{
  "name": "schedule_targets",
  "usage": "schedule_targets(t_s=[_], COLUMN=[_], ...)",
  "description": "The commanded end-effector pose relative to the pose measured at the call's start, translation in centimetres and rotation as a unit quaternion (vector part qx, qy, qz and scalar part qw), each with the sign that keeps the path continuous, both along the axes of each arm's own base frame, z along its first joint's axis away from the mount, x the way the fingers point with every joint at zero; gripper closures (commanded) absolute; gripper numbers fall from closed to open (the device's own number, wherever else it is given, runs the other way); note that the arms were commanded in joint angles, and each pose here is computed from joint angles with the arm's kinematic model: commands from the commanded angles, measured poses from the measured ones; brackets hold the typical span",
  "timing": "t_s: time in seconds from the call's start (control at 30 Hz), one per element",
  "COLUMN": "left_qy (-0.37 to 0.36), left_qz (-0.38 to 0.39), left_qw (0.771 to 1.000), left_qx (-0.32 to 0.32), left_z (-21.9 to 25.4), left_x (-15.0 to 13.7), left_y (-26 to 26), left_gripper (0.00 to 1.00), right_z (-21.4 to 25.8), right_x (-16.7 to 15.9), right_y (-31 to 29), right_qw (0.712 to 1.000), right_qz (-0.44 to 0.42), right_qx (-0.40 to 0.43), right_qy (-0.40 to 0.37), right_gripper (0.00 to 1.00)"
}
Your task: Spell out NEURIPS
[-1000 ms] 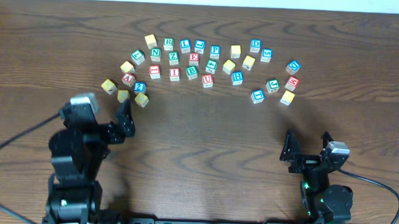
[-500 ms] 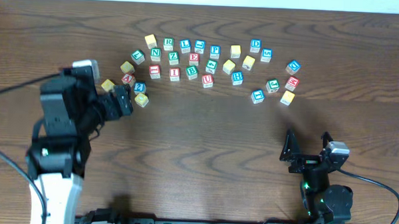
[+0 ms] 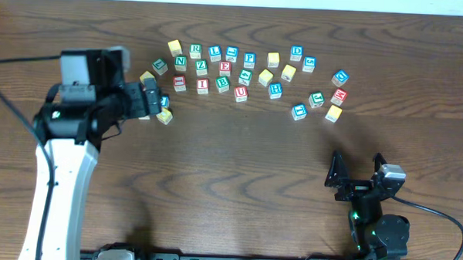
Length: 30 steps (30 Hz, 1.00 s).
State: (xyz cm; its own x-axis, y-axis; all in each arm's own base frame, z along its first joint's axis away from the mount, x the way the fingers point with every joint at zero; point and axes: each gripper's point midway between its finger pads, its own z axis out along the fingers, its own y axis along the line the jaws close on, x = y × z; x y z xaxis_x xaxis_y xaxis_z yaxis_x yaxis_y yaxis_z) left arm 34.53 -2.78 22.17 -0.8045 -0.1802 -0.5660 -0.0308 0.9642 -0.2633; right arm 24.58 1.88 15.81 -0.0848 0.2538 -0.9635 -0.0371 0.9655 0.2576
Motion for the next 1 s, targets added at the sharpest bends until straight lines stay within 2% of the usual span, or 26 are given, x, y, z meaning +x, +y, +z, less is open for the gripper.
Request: schedule_targets(t_s=[0.0,0.33,0.97], left_qy=[-0.008,0.054,0.051], left_qz=[-0.041,-0.070,-0.072], left_qw=[0.999,0.996,0.996], left_qx=[0.002,0.032,0.031], left_z=[1.0,-1.0,-1.0], left_x=[1.4,2.6,2.8], left_y=[-2.3,-4.8,-5.0], left_gripper=[0.02,0.02,0.02], right_z=[0.0,0.0,0.0], right_x=[0.0,0.0,0.0], right_y=[-0.3,-0.3,-0.3], right_qw=[1.000,1.000,1.000], right_qz=[-0.007,-0.007,-0.007], right_qx=[-0.007,-0.007,-0.007], right_qy=[-0.001,-0.002,-0.002], right_gripper=[0.01,0.01,0.01])
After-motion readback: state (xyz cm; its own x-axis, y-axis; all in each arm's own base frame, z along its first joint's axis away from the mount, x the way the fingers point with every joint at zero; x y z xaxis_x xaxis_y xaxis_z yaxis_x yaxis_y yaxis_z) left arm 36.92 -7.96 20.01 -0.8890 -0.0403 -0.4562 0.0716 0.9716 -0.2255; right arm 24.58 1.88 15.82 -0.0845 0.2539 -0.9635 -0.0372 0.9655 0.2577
